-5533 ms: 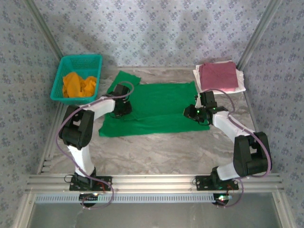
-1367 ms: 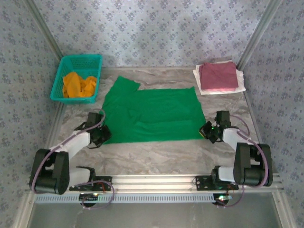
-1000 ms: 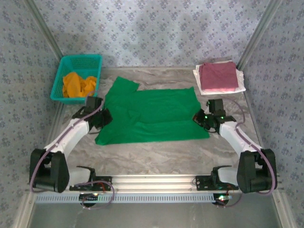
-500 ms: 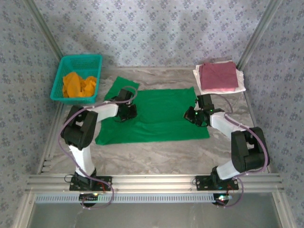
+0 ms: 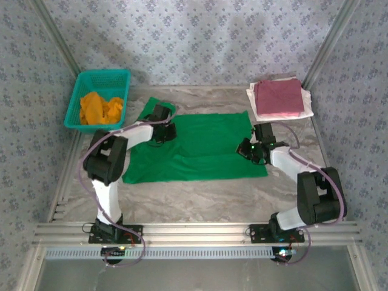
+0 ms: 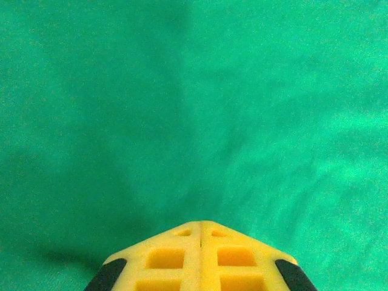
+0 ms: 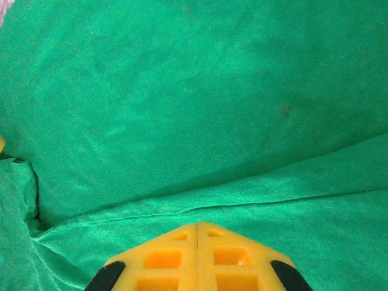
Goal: Fold and stack the t-shirts
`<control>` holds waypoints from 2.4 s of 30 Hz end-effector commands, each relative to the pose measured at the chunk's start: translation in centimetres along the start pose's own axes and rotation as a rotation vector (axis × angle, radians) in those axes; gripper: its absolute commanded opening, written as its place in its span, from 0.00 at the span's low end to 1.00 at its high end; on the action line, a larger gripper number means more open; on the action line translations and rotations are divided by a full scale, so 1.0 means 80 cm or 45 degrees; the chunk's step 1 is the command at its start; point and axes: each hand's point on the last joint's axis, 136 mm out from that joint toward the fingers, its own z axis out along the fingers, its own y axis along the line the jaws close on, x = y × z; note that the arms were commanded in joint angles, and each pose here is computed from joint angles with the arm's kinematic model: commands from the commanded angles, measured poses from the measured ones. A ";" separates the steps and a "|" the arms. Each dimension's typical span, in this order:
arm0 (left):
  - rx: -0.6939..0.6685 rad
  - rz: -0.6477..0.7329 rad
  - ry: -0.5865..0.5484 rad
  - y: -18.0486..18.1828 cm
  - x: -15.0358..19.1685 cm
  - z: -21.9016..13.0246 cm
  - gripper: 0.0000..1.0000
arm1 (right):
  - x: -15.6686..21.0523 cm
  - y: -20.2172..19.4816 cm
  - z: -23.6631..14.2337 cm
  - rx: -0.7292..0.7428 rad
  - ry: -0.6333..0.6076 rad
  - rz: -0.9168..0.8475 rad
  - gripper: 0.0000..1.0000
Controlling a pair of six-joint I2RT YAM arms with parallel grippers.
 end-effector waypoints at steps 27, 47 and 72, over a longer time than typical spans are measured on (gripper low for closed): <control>-0.236 -0.294 0.128 0.150 0.176 -0.052 0.00 | 0.054 -0.084 0.023 0.196 0.145 0.197 0.00; -0.155 -0.033 -0.214 0.063 0.010 -0.144 0.28 | -0.040 -0.055 -0.050 0.126 -0.131 0.140 0.03; -0.093 0.124 -0.232 0.006 -0.215 -0.029 0.83 | -0.086 -0.025 -0.107 0.000 -0.405 -0.118 0.42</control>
